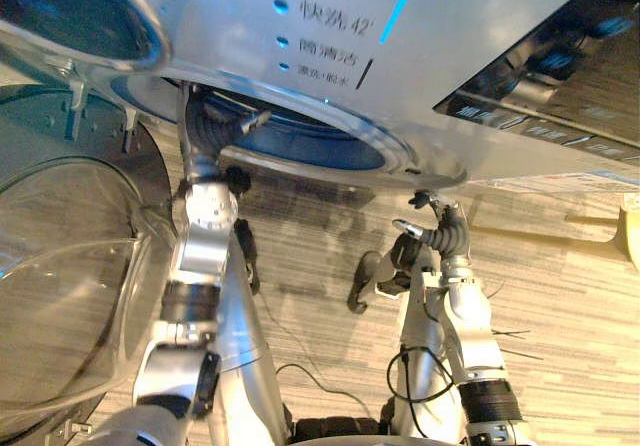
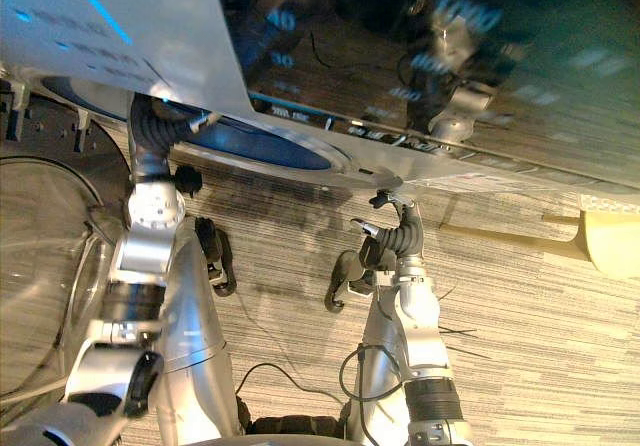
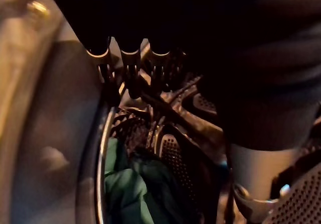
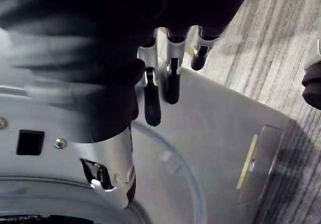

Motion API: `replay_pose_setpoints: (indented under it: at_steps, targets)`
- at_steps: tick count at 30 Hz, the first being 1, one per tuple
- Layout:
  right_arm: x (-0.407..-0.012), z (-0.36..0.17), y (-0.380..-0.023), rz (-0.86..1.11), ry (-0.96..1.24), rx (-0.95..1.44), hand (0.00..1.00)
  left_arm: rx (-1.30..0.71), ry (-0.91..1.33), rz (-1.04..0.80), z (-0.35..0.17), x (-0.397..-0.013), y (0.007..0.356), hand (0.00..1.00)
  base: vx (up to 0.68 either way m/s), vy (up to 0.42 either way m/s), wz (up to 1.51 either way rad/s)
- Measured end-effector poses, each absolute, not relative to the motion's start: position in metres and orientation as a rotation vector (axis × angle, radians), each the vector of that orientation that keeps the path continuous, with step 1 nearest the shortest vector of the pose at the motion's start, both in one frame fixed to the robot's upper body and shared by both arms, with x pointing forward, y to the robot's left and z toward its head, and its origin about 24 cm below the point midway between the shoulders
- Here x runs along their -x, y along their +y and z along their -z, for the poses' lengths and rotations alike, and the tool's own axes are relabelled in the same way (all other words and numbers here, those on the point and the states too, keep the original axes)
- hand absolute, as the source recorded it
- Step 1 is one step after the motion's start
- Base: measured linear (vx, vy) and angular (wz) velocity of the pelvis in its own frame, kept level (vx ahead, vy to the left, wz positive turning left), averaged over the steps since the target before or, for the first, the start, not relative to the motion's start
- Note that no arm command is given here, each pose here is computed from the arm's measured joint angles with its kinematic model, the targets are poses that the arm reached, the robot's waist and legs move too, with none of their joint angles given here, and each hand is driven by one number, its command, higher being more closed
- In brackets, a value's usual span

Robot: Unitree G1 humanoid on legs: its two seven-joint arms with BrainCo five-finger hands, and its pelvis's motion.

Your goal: Pick up the laundry basket with both hands and put the clothes into the washing machine.

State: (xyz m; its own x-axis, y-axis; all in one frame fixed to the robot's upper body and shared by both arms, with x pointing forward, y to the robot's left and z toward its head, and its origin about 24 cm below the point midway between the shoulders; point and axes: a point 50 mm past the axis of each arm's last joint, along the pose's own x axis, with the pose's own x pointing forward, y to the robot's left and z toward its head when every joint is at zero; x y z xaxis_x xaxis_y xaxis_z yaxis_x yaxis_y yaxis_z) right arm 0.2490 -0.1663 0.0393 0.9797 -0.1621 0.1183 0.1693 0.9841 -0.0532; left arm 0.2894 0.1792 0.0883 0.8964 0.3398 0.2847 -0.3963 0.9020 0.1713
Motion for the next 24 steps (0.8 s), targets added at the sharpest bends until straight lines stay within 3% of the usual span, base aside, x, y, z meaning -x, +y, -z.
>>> replay_pose_setpoints:
  at_steps: [5,14,17,24]
  targets:
    - [-0.214,0.019,-0.174,0.191,0.151,0.089,0.0,-0.143,0.136,-0.408,0.01,-0.224,0.192,0.0,0.17,-0.106,0.13]
    - [-0.17,0.1,-0.179,0.189,0.567,0.108,0.0,-0.123,0.697,-0.27,0.118,-0.15,0.19,0.0,0.16,0.029,-0.18]
    - [-0.155,0.116,-0.189,0.224,0.67,0.101,0.0,-0.134,0.806,-0.253,0.134,-0.131,0.192,0.0,0.15,0.073,-0.41]
    - [-0.118,0.138,-0.199,0.296,0.834,0.063,0.0,-0.228,0.875,-0.142,0.144,-0.125,0.186,0.0,0.14,0.083,-0.26]
